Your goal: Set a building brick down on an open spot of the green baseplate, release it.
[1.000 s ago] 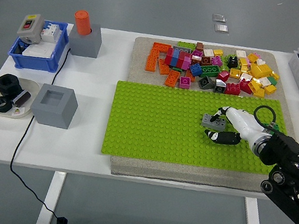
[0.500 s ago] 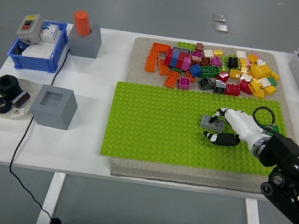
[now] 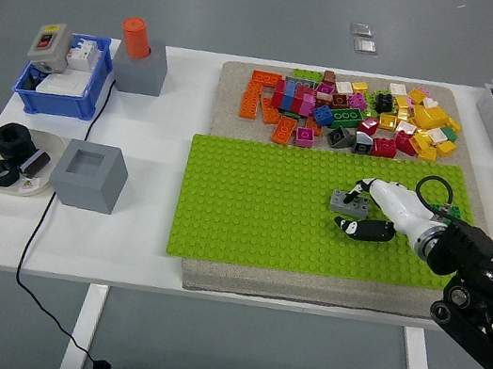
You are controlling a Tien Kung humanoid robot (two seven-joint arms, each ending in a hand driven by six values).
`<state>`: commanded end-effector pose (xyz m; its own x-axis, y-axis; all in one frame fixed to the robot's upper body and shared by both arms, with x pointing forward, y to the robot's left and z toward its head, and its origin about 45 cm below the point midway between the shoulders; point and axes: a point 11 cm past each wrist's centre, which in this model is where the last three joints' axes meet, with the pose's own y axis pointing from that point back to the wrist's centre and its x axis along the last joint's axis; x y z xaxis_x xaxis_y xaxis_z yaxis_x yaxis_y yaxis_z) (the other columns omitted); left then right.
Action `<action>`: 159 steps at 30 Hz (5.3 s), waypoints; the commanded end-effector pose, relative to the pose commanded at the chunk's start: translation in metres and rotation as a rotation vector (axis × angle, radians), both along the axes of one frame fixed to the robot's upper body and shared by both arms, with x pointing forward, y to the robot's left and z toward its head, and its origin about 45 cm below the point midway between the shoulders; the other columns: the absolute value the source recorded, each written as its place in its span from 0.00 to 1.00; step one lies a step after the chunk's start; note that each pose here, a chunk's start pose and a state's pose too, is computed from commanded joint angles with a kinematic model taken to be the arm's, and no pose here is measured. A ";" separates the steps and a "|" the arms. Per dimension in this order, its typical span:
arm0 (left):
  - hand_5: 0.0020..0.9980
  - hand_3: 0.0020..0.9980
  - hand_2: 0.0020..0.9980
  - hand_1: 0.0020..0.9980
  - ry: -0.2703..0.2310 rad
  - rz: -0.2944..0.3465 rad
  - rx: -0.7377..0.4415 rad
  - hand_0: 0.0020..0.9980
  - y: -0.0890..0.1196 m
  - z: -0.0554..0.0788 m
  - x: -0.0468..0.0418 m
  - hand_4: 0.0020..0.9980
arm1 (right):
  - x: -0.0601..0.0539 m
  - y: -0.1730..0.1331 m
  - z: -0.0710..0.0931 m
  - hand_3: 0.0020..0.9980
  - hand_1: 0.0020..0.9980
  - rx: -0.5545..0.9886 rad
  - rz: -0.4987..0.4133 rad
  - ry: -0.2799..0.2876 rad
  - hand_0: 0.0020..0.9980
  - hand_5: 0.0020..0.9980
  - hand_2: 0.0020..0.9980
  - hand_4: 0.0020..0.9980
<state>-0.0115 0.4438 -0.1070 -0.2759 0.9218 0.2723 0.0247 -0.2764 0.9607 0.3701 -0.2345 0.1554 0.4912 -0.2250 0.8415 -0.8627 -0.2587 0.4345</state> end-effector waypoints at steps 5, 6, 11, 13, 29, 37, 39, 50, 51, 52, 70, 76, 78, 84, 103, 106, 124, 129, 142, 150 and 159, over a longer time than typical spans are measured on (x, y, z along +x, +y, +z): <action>0.60 0.81 0.63 0.64 -0.002 -0.001 0.000 0.60 0.000 0.000 0.0003 0.94 | 0.000 -0.002 0.000 0.65 0.91 -0.002 -0.002 -0.001 1.00 0.47 0.92 0.71; 0.60 0.81 0.63 0.64 -0.002 -0.001 0.000 0.60 0.000 0.000 0.0003 0.94 | -0.001 -0.002 0.000 0.65 0.91 -0.002 -0.002 -0.001 1.00 0.47 0.92 0.71; 0.60 0.81 0.63 0.64 -0.003 -0.001 0.001 0.60 0.000 0.000 0.0003 0.94 | -0.001 -0.001 0.002 0.65 0.91 -0.002 0.004 -0.004 1.00 0.47 0.92 0.71; 0.60 0.81 0.63 0.64 -0.003 -0.001 0.001 0.60 0.000 0.000 0.0002 0.94 | -0.001 0.000 0.002 0.65 0.91 0.000 0.007 -0.005 1.00 0.47 0.92 0.71; 0.60 0.81 0.63 0.64 -0.003 -0.002 0.001 0.60 0.000 0.000 0.0004 0.94 | -0.002 0.005 0.001 0.65 0.91 0.012 0.013 -0.001 1.00 0.47 0.91 0.70; 0.60 0.81 0.63 0.64 -0.004 -0.001 0.001 0.60 0.000 0.000 0.0004 0.94 | 0.001 0.005 0.006 0.65 0.91 0.027 0.008 -0.016 1.00 0.46 0.91 0.70; 0.60 0.81 0.63 0.64 -0.004 -0.002 0.001 0.60 0.000 0.000 0.0006 0.94 | 0.001 0.005 0.007 0.65 0.91 0.028 0.005 -0.017 1.00 0.46 0.91 0.70; 0.60 0.81 0.63 0.64 -0.004 -0.004 0.000 0.60 0.000 0.000 0.0002 0.94 | 0.002 0.006 0.008 0.65 0.91 0.041 0.005 -0.017 1.00 0.45 0.91 0.69; 0.60 0.81 0.63 0.64 -0.004 -0.004 0.000 0.60 0.000 0.000 0.0001 0.94 | 0.002 0.006 0.008 0.65 0.91 0.042 0.005 -0.017 1.00 0.45 0.91 0.69; 0.60 0.81 0.63 0.64 -0.004 -0.004 0.000 0.60 0.000 0.000 0.0003 0.94 | 0.002 0.006 0.008 0.65 0.91 0.044 0.004 -0.017 1.00 0.45 0.91 0.69; 0.60 0.81 0.63 0.64 -0.009 -0.007 -0.003 0.60 -0.001 0.000 0.0019 0.94 | 0.006 0.005 0.005 0.65 0.90 0.068 -0.019 -0.009 1.00 0.44 0.91 0.69; 0.60 0.81 0.63 0.64 -0.011 -0.007 -0.004 0.60 -0.001 0.000 0.0022 0.94 | 0.007 0.007 0.009 0.65 0.90 0.091 -0.022 -0.007 1.00 0.43 0.91 0.69; 0.60 0.81 0.63 0.64 -0.012 -0.008 -0.004 0.60 -0.001 0.000 0.0025 0.94 | 0.007 0.007 0.010 0.65 0.90 0.101 -0.025 -0.005 1.00 0.43 0.90 0.69; 0.60 0.81 0.63 0.64 -0.013 -0.008 -0.004 0.60 -0.001 0.000 0.0025 0.94 | 0.009 0.002 0.006 0.65 0.90 0.110 -0.044 0.007 1.00 0.43 0.90 0.69; 0.60 0.81 0.63 0.64 -0.026 -0.010 -0.008 0.60 -0.003 -0.001 0.0049 0.94 | 0.010 -0.003 -0.010 0.65 0.89 0.114 -0.079 0.040 1.00 0.43 0.90 0.70; 0.60 0.81 0.63 0.64 -0.030 -0.012 -0.009 0.60 -0.003 -0.001 0.0057 0.94 | 0.010 -0.003 -0.012 0.65 0.89 0.116 -0.085 0.046 1.00 0.43 0.90 0.70; 0.60 0.80 0.63 0.64 -0.031 0.002 -0.012 0.60 -0.005 -0.002 0.0013 0.94 | 0.010 -0.011 0.009 0.65 0.89 0.218 -0.117 0.018 1.00 0.42 0.90 0.70; 0.60 0.80 0.63 0.64 -0.032 0.004 -0.014 0.60 -0.006 -0.002 0.0013 0.94 | 0.010 -0.014 0.022 0.65 0.89 0.289 -0.126 0.013 1.00 0.42 0.88 0.70; 0.60 0.80 0.63 0.64 -0.029 -0.002 0.002 0.60 0.002 0.001 0.0029 0.94 | 0.024 -0.105 0.096 0.88 0.77 0.015 -0.212 -0.292 0.96 0.18 0.64 0.81; 0.60 0.79 0.63 0.64 -0.036 -0.001 0.005 0.60 0.003 0.001 0.0058 0.93 | 0.022 -0.120 0.103 0.62 0.88 -0.273 -0.131 -0.352 1.00 0.06 0.87 0.82; 0.59 0.79 0.63 0.64 -0.036 0.000 0.007 0.60 0.002 0.001 0.0057 0.93 | 0.025 -0.115 0.093 0.64 1.00 -0.381 -0.091 -0.358 1.00 0.03 1.00 0.80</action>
